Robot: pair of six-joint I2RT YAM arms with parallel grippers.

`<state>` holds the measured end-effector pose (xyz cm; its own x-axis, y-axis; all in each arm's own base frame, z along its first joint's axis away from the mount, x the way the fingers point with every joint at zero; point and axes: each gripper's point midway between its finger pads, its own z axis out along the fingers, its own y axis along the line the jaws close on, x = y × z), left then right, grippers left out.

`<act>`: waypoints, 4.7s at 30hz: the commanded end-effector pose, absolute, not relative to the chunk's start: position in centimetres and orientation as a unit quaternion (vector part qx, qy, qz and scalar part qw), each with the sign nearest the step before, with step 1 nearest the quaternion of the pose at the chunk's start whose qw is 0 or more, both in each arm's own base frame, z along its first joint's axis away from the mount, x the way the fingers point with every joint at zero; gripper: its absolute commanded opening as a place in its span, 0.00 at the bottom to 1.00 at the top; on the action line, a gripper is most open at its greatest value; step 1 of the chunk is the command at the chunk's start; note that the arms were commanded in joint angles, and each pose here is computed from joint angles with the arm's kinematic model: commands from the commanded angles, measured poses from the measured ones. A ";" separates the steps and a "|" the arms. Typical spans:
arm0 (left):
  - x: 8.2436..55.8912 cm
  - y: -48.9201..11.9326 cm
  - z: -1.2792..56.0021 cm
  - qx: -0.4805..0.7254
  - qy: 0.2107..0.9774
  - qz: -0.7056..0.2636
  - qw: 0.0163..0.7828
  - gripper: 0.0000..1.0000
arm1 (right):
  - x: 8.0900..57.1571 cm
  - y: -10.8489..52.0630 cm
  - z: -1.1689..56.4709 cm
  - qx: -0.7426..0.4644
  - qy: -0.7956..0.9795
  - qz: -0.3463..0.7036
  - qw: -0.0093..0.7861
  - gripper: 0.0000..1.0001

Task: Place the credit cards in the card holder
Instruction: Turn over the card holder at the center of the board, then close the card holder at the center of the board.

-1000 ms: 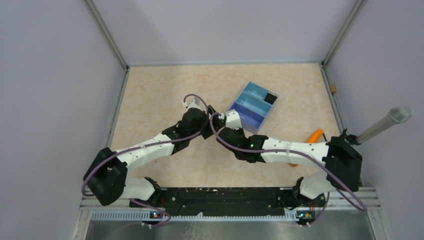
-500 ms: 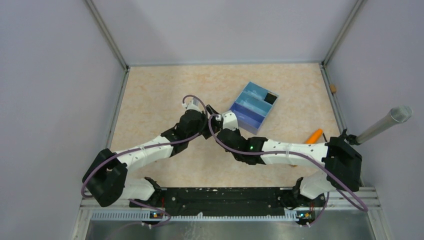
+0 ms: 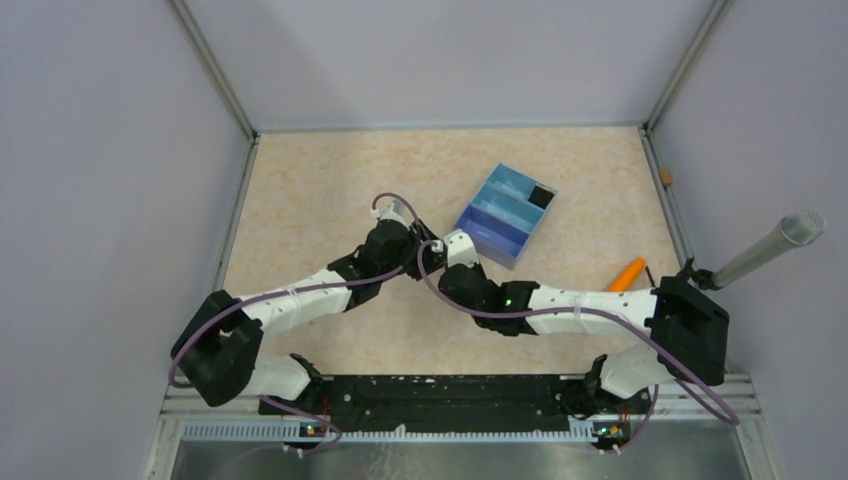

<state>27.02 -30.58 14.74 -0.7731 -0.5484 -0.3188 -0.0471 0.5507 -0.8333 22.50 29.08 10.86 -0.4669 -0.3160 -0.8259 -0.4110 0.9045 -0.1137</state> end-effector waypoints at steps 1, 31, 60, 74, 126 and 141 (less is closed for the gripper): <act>27.6 -31.1 15.0 -0.171 0.835 -0.441 0.283 0.52 | 22.1 30.8 14.5 -0.225 0.819 0.108 0.517 0.00; 20.2 -27.5 9.2 0.003 0.830 -0.525 0.188 0.00 | 19.3 29.3 14.1 -0.189 0.890 0.211 0.357 0.74; 19.4 -20.4 1.4 -0.150 0.911 -0.341 0.178 0.65 | 23.4 29.0 6.9 -0.109 0.906 0.323 0.250 0.39; 17.5 -18.4 0.3 -0.155 0.938 -0.265 0.158 0.65 | 25.1 30.2 6.2 -0.115 0.903 0.323 0.260 0.27; 17.4 -20.0 -2.6 -0.120 0.966 -0.162 0.163 0.24 | 20.1 32.5 6.3 -0.177 0.898 0.283 0.286 0.00; 17.5 -20.2 -2.5 -0.118 0.966 -0.164 0.163 0.24 | 19.8 32.6 5.4 -0.181 0.891 0.263 0.322 0.00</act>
<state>20.40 -24.99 2.39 -0.8872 -0.3396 -0.3124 -0.1032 0.8058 -0.5831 19.88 32.32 4.70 -0.7615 -0.1728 -0.6247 -0.4767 0.8024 0.3591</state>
